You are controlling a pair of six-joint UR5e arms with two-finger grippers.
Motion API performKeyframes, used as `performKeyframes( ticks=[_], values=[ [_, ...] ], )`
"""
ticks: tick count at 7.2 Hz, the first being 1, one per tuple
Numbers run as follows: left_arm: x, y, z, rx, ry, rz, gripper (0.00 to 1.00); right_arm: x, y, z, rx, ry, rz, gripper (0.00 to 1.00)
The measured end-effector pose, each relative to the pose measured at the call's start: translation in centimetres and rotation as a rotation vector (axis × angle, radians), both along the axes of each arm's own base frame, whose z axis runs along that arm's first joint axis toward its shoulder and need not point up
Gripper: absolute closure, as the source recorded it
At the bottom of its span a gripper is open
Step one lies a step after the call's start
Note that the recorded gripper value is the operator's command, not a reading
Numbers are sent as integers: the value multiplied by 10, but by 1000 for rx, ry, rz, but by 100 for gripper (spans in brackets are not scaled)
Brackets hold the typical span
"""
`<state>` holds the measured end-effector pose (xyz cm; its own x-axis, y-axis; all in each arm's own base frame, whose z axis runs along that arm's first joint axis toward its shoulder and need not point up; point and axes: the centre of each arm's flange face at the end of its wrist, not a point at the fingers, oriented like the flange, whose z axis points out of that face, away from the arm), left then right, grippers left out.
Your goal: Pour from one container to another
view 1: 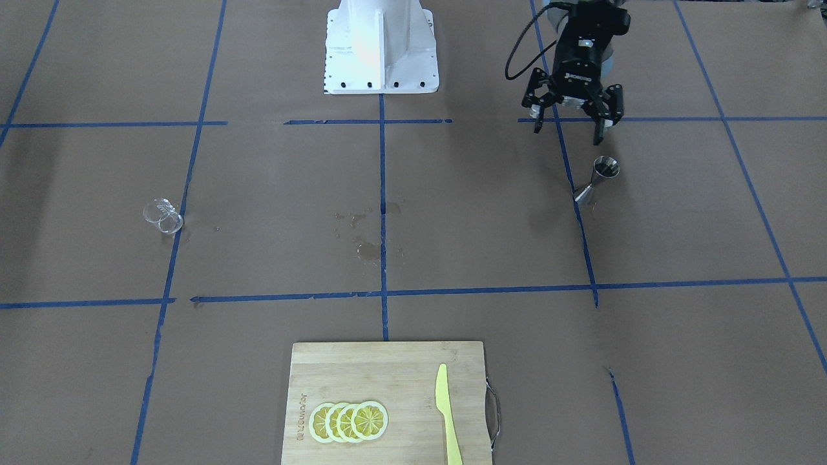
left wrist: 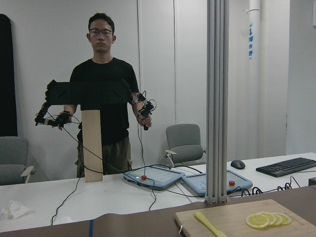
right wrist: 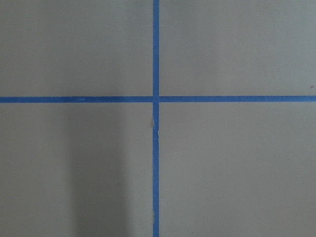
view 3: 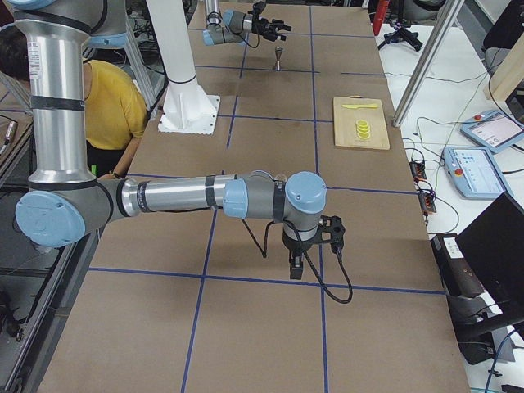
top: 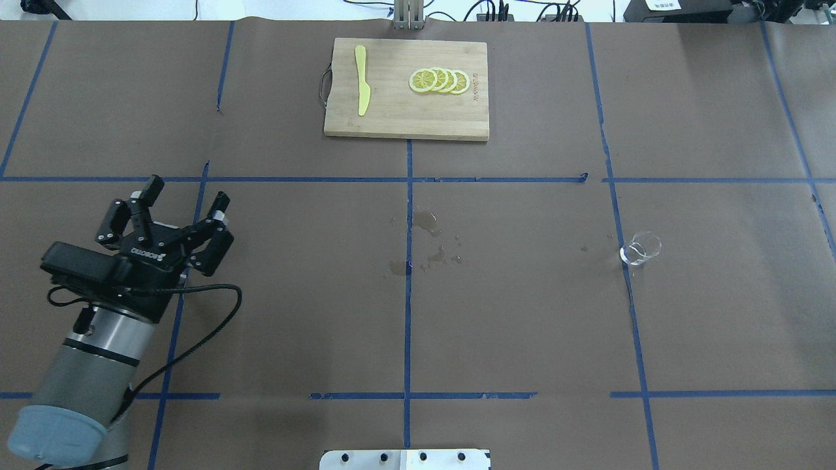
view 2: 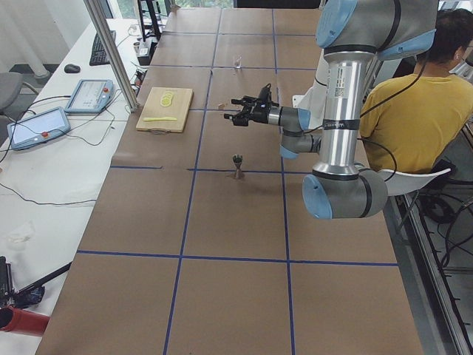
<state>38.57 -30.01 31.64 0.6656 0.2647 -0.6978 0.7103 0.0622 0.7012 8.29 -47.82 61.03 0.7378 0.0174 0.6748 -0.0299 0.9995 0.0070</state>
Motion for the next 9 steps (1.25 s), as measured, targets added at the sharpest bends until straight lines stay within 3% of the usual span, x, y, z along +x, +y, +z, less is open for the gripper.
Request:
performKeyframes(
  ticks=[4, 5, 7, 9],
  values=[
    [56, -24, -125, 43, -80, 130, 1, 0, 3, 7, -14, 0, 0, 0],
    [55, -47, -139, 51, -140, 172, 1, 0, 4, 8, -17, -1, 0, 0],
    [22, -120, -146, 32, -300, 308, 2, 0, 9, 12, -27, -1, 1, 0],
    [-52, -196, -134, -61, -440, 490, 1, 0, 14, 17, -34, -1, 0, 0]
  ],
)
